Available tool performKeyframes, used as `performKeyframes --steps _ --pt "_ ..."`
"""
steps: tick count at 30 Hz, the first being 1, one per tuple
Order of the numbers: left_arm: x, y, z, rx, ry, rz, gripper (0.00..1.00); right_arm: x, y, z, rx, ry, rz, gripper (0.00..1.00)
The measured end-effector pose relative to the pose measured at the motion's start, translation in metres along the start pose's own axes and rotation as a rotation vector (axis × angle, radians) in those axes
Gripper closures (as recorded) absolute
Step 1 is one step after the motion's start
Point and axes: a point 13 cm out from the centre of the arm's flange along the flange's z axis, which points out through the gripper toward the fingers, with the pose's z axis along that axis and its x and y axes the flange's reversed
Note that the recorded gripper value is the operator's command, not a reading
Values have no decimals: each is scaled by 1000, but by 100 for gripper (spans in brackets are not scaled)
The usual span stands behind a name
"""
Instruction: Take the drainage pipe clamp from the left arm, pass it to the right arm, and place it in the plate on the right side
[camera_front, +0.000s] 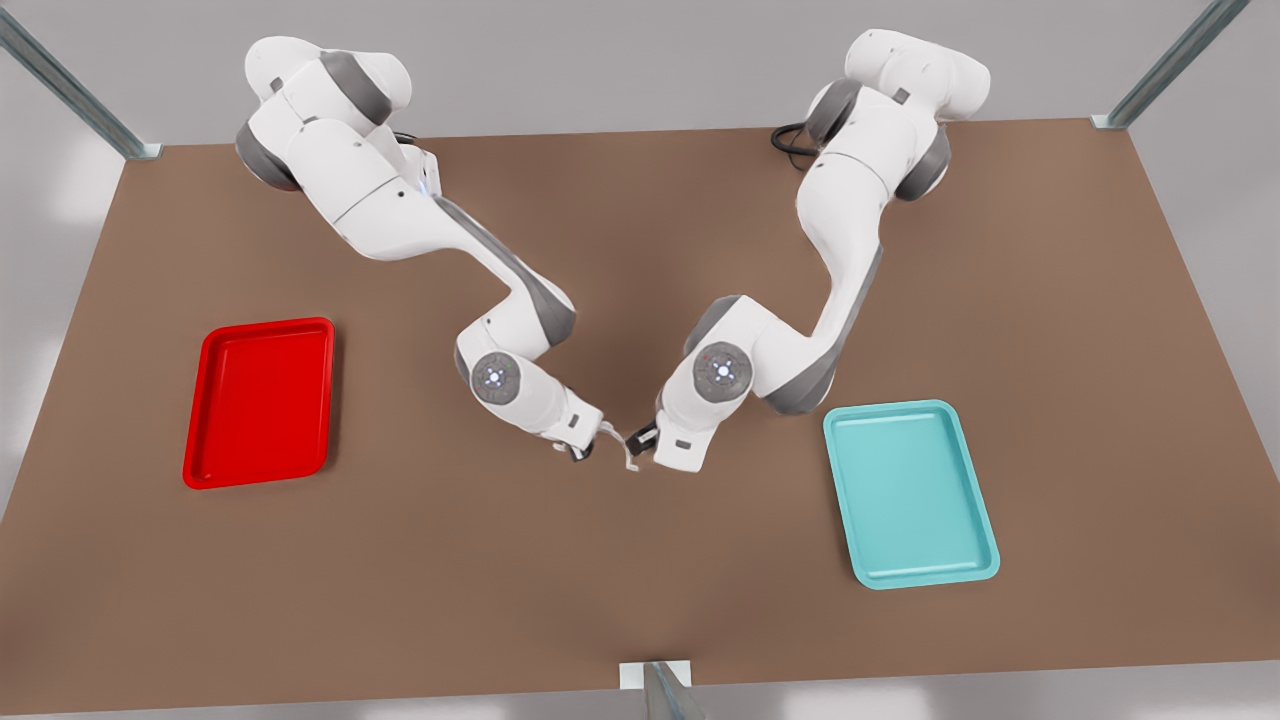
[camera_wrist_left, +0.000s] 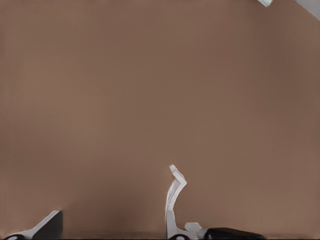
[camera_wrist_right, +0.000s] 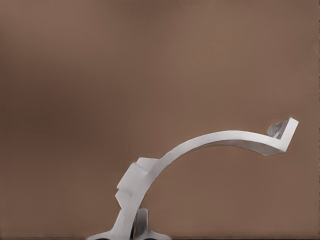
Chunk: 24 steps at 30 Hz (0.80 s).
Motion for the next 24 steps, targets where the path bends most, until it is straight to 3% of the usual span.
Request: performKeyframes --steps 4,7,10,14,21,24 --pt "-116 126 -174 -14 -26 -149 0 92 -20 -33 8 22 97 79" --pt "-156 216 -229 -97 -41 -173 0 202 -27 -67 6 38 189 79" --pt "-122 308 -247 -255 -21 -140 0 301 -18 -122 16 100 221 79" --pt "-110 334 -254 -298 13 -33 0 404 33 -176 -11 231 238 79" --pt "-91 331 -249 -321 83 164 0 530 155 -152 -45 298 300 79" --pt "-91 333 -247 -322 101 217 0 555 186 -147 -15 310 298 79"
